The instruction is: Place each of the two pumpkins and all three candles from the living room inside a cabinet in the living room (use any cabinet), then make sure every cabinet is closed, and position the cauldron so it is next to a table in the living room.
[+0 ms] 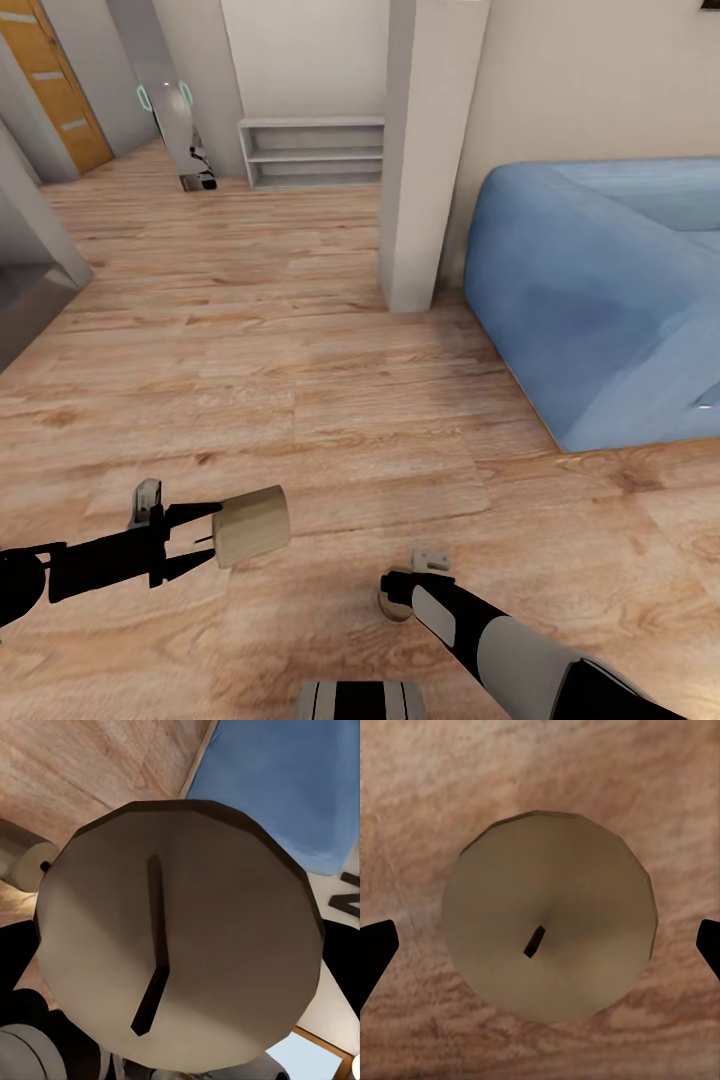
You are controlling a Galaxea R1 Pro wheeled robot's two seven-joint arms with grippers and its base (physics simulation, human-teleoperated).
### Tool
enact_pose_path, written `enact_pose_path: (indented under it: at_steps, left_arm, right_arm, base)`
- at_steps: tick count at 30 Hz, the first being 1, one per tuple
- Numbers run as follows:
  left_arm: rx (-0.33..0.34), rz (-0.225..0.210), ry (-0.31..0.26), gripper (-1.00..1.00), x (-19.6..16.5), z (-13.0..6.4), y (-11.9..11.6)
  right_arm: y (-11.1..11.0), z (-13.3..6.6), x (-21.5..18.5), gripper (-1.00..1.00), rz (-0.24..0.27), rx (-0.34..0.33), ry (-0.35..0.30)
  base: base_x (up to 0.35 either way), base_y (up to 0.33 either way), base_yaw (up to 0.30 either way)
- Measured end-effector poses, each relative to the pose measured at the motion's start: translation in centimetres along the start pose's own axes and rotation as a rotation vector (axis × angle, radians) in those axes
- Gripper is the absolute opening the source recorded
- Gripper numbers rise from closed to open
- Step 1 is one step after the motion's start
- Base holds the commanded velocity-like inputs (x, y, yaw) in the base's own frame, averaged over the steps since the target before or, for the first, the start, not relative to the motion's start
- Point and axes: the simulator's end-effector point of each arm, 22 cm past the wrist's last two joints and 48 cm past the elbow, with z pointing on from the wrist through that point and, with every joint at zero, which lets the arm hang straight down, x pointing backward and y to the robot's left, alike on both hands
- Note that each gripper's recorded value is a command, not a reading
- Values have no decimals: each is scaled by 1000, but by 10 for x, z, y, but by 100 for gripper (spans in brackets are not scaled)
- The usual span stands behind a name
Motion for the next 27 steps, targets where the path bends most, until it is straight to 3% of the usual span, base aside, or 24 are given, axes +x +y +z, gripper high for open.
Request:
enact_pose_path:
  at_steps: [27]
  left_arm:
    - [-2,0,-1,-100,0,-1,0]
  right_arm:
    - [1,0,0,100,0,-1,-1]
  base:
    - [34,0,0]
